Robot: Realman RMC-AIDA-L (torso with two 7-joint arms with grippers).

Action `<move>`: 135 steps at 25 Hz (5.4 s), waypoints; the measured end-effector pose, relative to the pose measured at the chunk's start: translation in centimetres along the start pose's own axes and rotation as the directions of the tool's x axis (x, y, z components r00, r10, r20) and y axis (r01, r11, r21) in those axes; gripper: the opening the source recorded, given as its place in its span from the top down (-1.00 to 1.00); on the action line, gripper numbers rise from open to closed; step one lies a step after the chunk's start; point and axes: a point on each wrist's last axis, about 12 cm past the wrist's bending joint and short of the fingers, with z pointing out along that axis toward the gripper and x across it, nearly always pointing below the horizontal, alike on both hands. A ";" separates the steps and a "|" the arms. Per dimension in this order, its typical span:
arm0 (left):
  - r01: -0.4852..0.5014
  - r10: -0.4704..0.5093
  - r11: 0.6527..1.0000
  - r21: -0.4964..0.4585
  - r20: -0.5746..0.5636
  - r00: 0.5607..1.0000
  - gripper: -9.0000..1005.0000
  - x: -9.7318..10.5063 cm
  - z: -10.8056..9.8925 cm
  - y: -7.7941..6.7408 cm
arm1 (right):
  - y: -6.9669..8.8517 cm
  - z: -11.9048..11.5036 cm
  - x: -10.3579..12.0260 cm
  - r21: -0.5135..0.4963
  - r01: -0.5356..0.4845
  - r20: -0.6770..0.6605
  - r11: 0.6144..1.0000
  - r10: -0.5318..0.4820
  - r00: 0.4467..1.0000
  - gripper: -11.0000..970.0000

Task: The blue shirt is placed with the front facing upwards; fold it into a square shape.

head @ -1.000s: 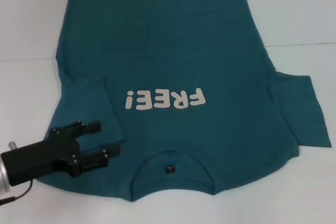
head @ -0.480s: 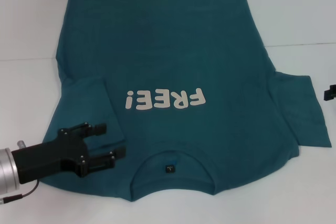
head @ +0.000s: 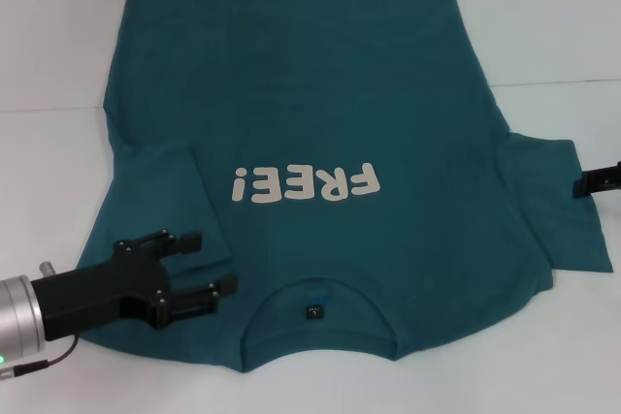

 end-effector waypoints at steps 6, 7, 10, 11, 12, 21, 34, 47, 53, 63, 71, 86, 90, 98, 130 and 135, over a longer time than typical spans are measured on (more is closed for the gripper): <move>-0.001 0.001 1.000 -0.003 -0.004 1.000 -0.65 0.0 0.0 0.0 | 0.3 0.6 0.3 -0.002 -0.002 0.009 1.000 0.002 1.000 -0.88; -0.002 0.002 1.000 -0.003 -0.005 1.000 -0.65 0.0 0.0 0.0 | 0.4 0.6 0.3 -0.003 -0.002 0.008 1.000 0.002 1.000 -0.88; -0.001 0.001 1.000 -0.002 -0.006 1.000 -0.65 0.1 0.0 0.0 | 0.4 0.7 0.5 -0.015 -0.008 -0.003 1.000 0.008 1.000 -0.88; -0.001 0.001 1.000 -0.002 -0.007 1.000 -0.65 0.1 0.0 0.0 | 0.4 0.6 0.7 -0.020 -0.012 -0.009 1.000 0.012 1.000 -0.88; -0.001 0.001 1.000 -0.001 -0.009 1.000 -0.65 0.1 0.0 0.0 | 0.3 0.6 0.8 -0.026 -0.018 -0.014 0.999 0.017 1.000 -0.88; 0.001 -0.001 1.000 0.006 -0.015 1.000 -0.65 0.2 0.3 -0.2 | -0.8 0.1 2.3 -0.067 -0.062 -0.037 0.996 0.060 0.998 -0.88; 0.003 -0.003 1.000 0.014 -0.020 1.000 -0.65 0.2 0.6 -0.3 | -0.9 0.6 2.9 -0.063 -0.051 -0.048 0.997 0.049 0.998 -0.88; -0.003 0.003 1.000 0.005 -0.024 1.000 -0.65 0.1 0.7 -0.1 | -0.4 1.2 3.2 -0.071 -0.053 -0.036 0.996 0.050 0.998 -0.81; -0.004 0.004 1.000 0.006 -0.023 1.000 -0.65 0.1 0.8 -0.1 | -0.1 1.4 3.4 -0.097 -0.033 -0.036 0.995 0.030 0.999 -0.77; -0.004 0.004 1.000 0.005 -0.021 1.000 -0.65 0.1 0.7 -0.1 | -0.2 1.1 3.4 -0.149 -0.017 0.009 0.989 0.018 1.000 0.15; -0.010 0.010 1.000 0.007 -0.018 1.000 -0.65 -0.2 0.9 0.0 | -0.5 0.9 3.5 -0.146 -0.004 0.011 0.989 0.006 1.000 0.82; -0.011 0.011 1.000 0.006 -0.020 1.000 -0.65 -0.2 1.0 0.1 | -3.0 -1.2 2.8 -0.045 -0.057 -0.025 0.997 0.056 0.998 0.74; -0.013 0.014 1.000 0.008 -0.019 1.000 -0.65 -0.3 1.0 0.1 | -3.2 -1.6 1.9 -0.026 -0.057 0.011 0.998 0.057 0.998 0.43; -0.016 0.016 1.000 0.014 -0.017 1.000 -0.65 -0.5 1.1 0.1 | -2.0 -1.9 -1.0 -0.032 -0.060 0.111 0.998 0.063 0.992 -0.30; -0.022 0.022 0.999 0.045 0.005 1.000 -0.65 -0.7 1.1 -0.3 | -0.3 1.0 -1.3 0.036 -0.030 0.121 0.999 0.025 0.992 -0.68; -0.022 0.021 0.999 0.043 0.006 1.000 -0.65 -0.6 1.1 -0.3 | 0.4 1.5 -1.4 0.030 -0.021 0.128 0.999 0.017 0.992 -0.68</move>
